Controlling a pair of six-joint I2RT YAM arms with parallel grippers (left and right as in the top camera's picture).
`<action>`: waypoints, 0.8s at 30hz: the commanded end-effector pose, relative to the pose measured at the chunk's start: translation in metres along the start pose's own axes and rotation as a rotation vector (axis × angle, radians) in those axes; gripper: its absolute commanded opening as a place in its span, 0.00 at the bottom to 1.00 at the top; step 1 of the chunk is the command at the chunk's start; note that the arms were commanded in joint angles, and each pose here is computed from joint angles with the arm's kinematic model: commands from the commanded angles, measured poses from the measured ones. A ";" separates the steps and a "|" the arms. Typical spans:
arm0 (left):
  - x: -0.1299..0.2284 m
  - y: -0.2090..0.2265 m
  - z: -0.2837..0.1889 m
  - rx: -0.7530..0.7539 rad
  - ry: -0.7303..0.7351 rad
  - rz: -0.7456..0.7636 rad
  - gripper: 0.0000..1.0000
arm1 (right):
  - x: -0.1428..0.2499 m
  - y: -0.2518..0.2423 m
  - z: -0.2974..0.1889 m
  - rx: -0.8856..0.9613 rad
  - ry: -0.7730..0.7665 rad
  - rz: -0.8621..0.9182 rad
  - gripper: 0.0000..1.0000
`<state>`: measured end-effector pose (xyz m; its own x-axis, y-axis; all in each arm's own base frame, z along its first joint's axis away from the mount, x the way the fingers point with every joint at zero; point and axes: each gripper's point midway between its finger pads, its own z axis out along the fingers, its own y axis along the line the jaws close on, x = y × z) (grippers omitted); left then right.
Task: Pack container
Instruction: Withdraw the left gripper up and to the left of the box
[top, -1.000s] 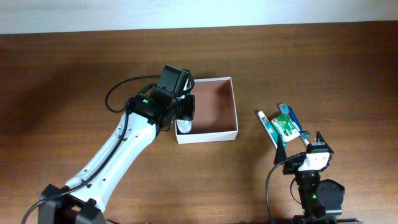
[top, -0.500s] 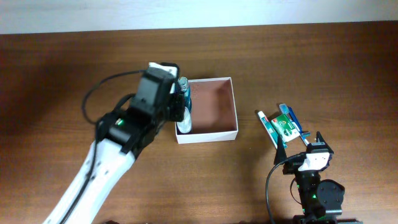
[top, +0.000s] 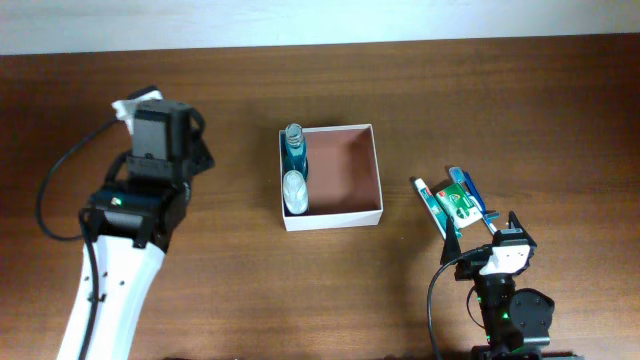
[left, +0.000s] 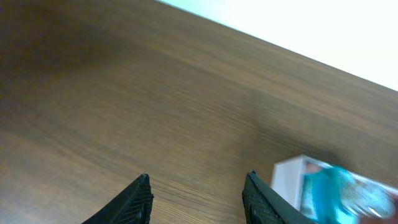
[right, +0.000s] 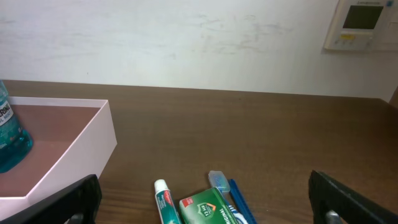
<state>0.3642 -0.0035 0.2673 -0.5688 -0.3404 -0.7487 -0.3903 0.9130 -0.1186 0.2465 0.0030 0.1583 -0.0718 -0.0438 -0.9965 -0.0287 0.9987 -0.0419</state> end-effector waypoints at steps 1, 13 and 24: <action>-0.002 0.016 0.016 -0.041 0.028 -0.059 0.49 | 0.001 0.004 0.000 -0.018 -0.001 0.000 0.99; 0.021 0.027 0.032 -0.105 0.131 -0.031 0.99 | 0.001 0.004 0.000 -0.018 -0.001 0.000 0.99; 0.021 0.027 0.032 -0.105 0.130 -0.031 0.99 | 0.002 -0.003 0.000 0.020 0.004 0.000 0.99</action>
<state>0.3634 0.0214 0.2264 -0.6447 -0.3935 -0.6554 -0.4756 0.8777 -0.0592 0.2465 0.0014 0.1578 -0.0741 -0.0438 -0.9963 -0.0193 0.9989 -0.0425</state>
